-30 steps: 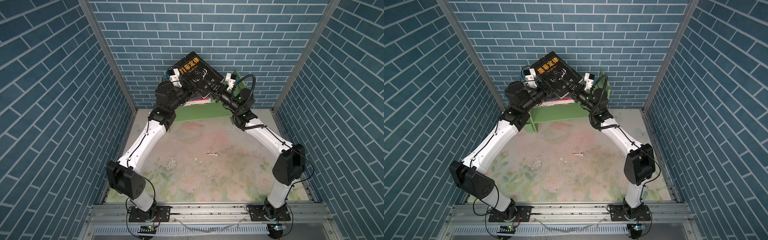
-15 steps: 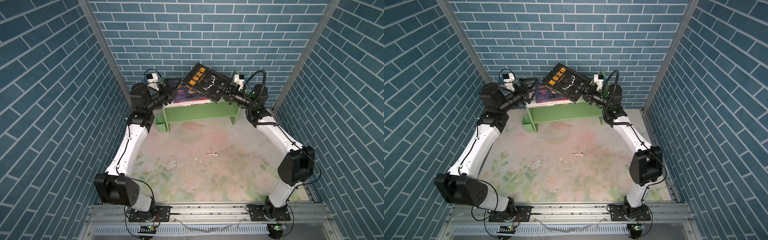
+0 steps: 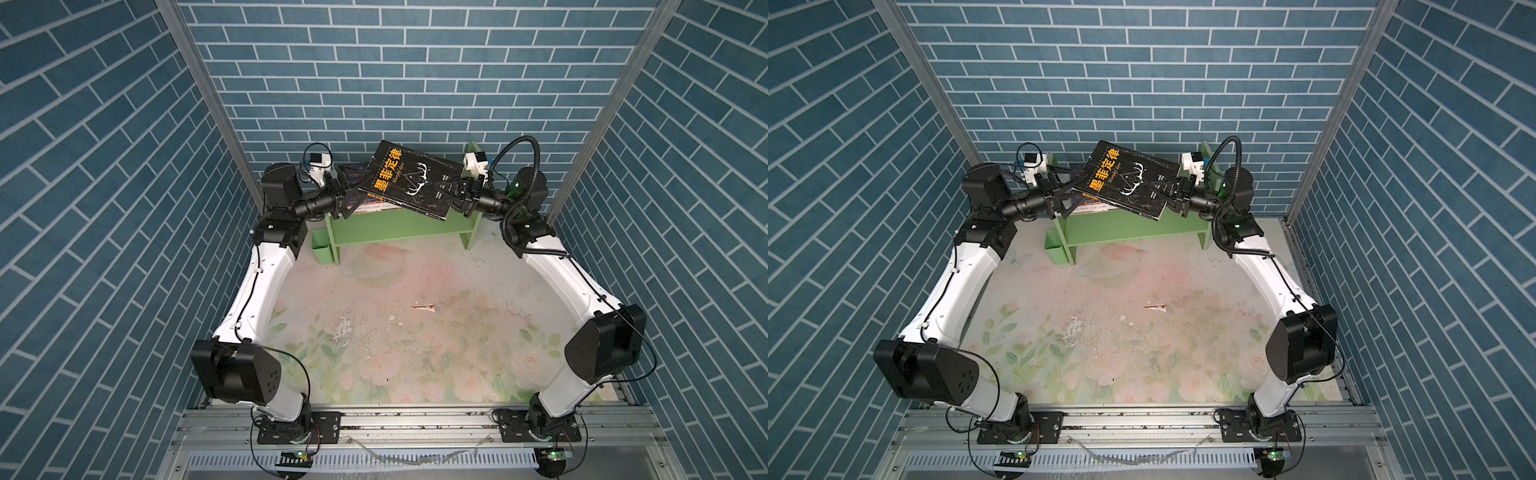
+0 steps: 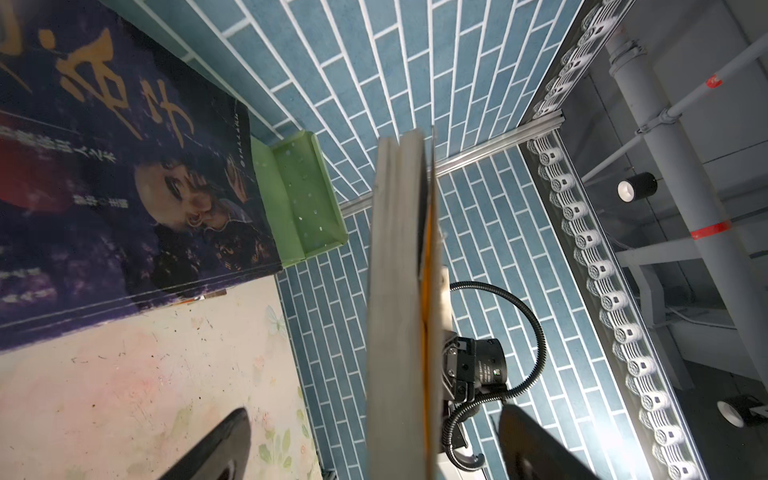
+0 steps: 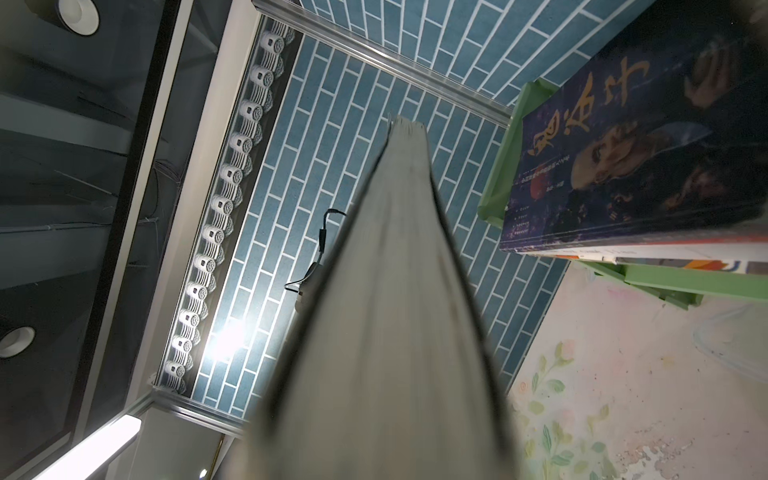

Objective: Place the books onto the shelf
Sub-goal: 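Lower the black book flat onto the purple book with both grippers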

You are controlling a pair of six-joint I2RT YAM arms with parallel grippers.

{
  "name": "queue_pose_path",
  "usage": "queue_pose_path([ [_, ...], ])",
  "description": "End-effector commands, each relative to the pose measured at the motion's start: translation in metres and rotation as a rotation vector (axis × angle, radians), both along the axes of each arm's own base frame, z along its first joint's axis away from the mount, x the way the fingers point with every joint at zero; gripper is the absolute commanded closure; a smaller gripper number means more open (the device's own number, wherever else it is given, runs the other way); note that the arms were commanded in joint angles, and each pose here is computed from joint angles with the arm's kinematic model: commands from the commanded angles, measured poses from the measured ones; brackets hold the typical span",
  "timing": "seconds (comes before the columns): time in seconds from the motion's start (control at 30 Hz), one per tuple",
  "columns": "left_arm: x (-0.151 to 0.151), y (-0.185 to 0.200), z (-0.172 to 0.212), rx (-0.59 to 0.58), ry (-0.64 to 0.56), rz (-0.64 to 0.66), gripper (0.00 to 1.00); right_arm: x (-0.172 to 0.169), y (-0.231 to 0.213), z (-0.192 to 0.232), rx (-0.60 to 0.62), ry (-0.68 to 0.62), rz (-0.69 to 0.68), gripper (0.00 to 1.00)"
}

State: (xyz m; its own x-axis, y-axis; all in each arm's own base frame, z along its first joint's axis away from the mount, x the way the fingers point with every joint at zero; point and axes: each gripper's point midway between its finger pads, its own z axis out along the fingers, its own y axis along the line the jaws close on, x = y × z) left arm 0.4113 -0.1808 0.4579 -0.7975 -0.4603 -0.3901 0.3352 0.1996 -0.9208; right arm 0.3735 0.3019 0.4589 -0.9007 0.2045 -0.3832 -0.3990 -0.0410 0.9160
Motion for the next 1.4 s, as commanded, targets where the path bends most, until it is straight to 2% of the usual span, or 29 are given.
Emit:
queue_pose_path([
  [0.0, -0.005, -0.007, 0.008, -0.007, -0.03, -0.087, 0.12, -0.024, -0.006, 0.026, 0.026, -0.067, 0.033, 0.84],
  [0.17, -0.004, -0.011, 0.007, -0.004, -0.024, -0.135, 0.27, -0.026, -0.004, 0.011, -0.001, -0.013, 0.066, 0.84],
  [0.33, 0.001, -0.013, 0.0, 0.004, -0.006, -0.149, 0.4, -0.029, -0.004, 0.015, 0.001, -0.026, 0.076, 0.84],
  [0.5, 0.002, -0.012, -0.003, 0.024, -0.007, -0.134, 0.58, -0.023, 0.001, 0.014, -0.002, -0.017, 0.084, 0.84],
  [0.57, 0.003, -0.011, -0.004, 0.037, -0.016, -0.117, 0.69, -0.019, 0.003, 0.012, -0.003, -0.009, 0.082, 0.83],
  [0.7, 0.005, -0.006, -0.003, 0.064, -0.046, -0.062, 0.82, -0.009, 0.005, 0.006, -0.002, 0.006, 0.053, 0.77],
  [0.87, 0.013, 0.003, 0.012, 0.067, -0.103, 0.037, 0.91, 0.012, 0.003, 0.007, 0.032, -0.013, -0.045, 0.49],
  [1.0, 0.02, 0.009, 0.033, 0.028, -0.162, 0.101, 0.94, 0.029, -0.004, 0.018, 0.086, -0.057, -0.155, 0.29],
  [1.17, 0.035, 0.024, 0.042, 0.016, -0.184, 0.221, 0.96, 0.04, -0.009, 0.016, 0.102, -0.047, -0.228, 0.23],
  [1.37, 0.051, 0.051, 0.043, 0.007, -0.173, 0.365, 0.96, 0.043, -0.013, -0.01, 0.003, 0.0, -0.278, 0.23],
])
